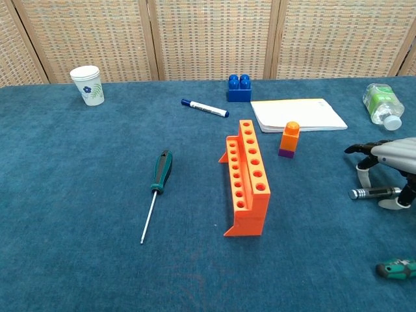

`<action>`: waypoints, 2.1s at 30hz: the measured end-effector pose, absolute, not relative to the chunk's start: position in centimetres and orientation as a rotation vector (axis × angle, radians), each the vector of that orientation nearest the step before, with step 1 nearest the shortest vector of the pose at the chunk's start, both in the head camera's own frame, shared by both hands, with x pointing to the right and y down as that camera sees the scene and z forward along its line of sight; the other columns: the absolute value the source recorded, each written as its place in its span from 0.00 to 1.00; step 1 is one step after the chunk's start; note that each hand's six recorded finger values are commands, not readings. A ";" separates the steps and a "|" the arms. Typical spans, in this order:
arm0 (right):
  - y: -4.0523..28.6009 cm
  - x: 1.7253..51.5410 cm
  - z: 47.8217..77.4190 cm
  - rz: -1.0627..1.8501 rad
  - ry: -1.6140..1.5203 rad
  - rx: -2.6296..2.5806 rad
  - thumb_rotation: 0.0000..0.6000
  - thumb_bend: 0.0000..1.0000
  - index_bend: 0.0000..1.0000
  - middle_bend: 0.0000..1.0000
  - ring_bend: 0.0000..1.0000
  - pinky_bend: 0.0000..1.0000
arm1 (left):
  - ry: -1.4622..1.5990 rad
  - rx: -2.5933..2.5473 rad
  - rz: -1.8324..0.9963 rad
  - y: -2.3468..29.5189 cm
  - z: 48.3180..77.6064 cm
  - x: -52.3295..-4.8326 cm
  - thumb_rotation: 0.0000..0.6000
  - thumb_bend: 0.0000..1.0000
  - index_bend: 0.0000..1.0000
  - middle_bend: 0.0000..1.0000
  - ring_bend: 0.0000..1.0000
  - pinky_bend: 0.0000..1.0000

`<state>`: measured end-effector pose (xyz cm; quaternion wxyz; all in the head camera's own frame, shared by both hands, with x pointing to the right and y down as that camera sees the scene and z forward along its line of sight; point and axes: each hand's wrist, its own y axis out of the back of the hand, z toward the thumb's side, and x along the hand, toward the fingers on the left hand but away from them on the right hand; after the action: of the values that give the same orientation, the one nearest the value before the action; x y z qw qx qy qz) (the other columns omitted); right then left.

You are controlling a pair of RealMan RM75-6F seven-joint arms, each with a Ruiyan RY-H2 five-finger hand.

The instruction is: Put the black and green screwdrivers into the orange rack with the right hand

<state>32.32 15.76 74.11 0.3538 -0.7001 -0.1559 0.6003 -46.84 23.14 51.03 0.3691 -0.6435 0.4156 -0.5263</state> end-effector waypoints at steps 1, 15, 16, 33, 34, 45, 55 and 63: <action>15.7 32.3 74.1 1.550 -0.409 -1.811 1.00 0.41 0.58 0.00 0.00 0.00 | 1.068 -1.652 -1.350 23.1 51.0 -46.9 1.00 0.00 0.00 0.00 0.00 0.00; 15.2 31.7 70.9 1.468 -0.609 -1.939 1.00 0.43 0.61 0.00 0.00 0.00 | 1.069 -1.660 -1.334 23.3 50.7 -46.8 1.00 0.00 0.00 0.00 0.00 0.00; 15.1 31.7 70.6 1.461 -0.627 -1.953 1.00 0.43 0.61 0.00 0.00 0.00 | 1.070 -1.661 -1.331 23.3 50.7 -46.8 1.00 0.00 0.00 0.00 0.00 0.00; 12.3 29.0 59.6 1.066 -1.126 -2.402 1.00 0.47 0.61 0.00 0.00 0.00 | 1.075 -1.684 -1.294 23.7 50.0 -46.8 1.00 0.00 0.00 0.00 0.00 0.00; 12.3 28.7 59.1 1.038 -1.145 -2.438 1.00 0.47 0.61 0.00 0.00 0.00 | 1.073 -1.685 -1.293 23.7 50.0 -46.7 1.00 0.00 0.00 0.00 0.00 0.00; 12.7 22.6 56.3 0.807 -1.158 -2.858 1.00 0.48 0.61 0.00 0.00 0.00 | 1.066 -1.686 -1.300 23.6 50.3 -46.7 1.00 0.00 0.00 0.00 0.00 0.00; 12.8 19.4 57.4 0.770 -1.179 -2.956 1.00 0.48 0.61 0.00 0.00 0.00 | 1.060 -1.696 -1.306 23.5 50.4 -46.7 1.00 0.00 0.00 0.00 0.00 0.00; 12.9 17.7 58.2 0.740 -1.146 -2.987 1.00 0.48 0.61 0.00 0.00 0.00 | 1.049 -1.697 -1.316 23.5 50.8 -46.6 1.00 0.00 0.00 0.00 0.00 0.00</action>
<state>17.67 12.87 58.21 -0.0712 -0.9074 -0.3480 0.2248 -46.57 23.47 50.78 0.3670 -0.6605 0.4083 -0.5122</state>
